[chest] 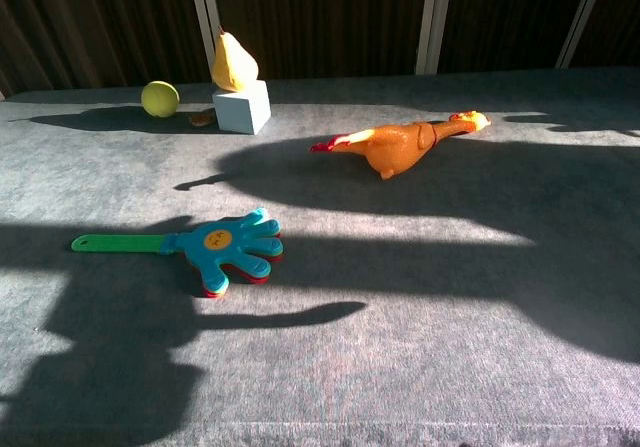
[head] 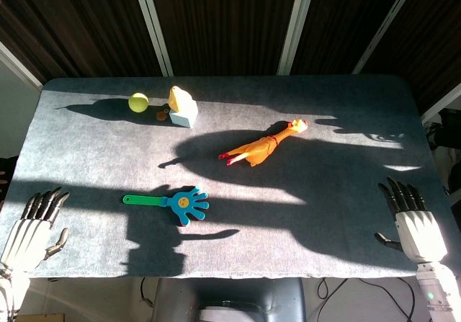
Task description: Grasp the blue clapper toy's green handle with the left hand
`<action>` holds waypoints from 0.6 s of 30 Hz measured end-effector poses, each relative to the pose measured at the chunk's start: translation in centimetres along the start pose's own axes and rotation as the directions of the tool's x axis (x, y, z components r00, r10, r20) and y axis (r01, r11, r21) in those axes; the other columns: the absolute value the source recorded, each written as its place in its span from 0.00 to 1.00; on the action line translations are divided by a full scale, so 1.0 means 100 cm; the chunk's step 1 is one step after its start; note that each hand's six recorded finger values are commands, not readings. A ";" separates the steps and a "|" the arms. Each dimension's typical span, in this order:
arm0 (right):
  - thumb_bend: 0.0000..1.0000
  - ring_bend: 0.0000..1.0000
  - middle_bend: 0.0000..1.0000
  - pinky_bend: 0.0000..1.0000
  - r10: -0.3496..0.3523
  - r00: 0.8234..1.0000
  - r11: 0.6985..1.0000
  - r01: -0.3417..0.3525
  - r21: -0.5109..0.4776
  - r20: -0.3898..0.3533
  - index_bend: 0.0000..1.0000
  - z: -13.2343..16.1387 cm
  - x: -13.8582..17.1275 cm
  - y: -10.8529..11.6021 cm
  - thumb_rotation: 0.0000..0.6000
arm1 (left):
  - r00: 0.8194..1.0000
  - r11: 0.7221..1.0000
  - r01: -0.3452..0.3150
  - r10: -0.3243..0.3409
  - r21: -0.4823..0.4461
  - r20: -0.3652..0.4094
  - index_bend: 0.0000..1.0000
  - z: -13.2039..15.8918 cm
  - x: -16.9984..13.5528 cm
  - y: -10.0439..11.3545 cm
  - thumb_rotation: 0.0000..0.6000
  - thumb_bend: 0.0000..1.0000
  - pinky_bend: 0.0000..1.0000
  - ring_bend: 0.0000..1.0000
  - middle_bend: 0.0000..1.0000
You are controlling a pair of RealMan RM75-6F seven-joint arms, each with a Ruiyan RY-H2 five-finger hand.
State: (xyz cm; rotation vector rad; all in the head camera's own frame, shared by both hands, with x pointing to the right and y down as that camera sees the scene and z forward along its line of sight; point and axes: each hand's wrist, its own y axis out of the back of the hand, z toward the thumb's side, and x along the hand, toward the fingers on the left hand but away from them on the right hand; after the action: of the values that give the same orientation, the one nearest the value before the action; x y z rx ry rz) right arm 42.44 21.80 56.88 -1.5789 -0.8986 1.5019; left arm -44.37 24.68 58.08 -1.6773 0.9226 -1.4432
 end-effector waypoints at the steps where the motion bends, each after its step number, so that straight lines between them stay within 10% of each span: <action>1: 0.19 0.00 0.00 0.00 0.002 1.000 1.000 -0.002 0.000 0.005 0.00 -0.001 0.000 0.000 1.00 | 1.000 1.000 0.008 -0.008 -0.002 0.002 0.00 0.000 0.001 -0.002 1.00 0.46 0.00 0.00 0.00; 18: 0.19 0.00 0.00 0.00 0.025 0.999 1.000 -0.025 0.000 0.029 0.00 -0.005 -0.006 -0.004 1.00 | 0.970 0.962 0.199 -0.165 -0.186 0.180 0.07 0.035 0.090 -0.069 1.00 0.44 0.00 0.00 0.00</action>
State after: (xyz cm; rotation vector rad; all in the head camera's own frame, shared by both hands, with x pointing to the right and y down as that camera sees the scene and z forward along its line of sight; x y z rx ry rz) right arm 42.91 21.40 57.50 -1.5768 -0.8980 1.5456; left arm -39.44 20.37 67.99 -2.0464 0.8657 -1.3399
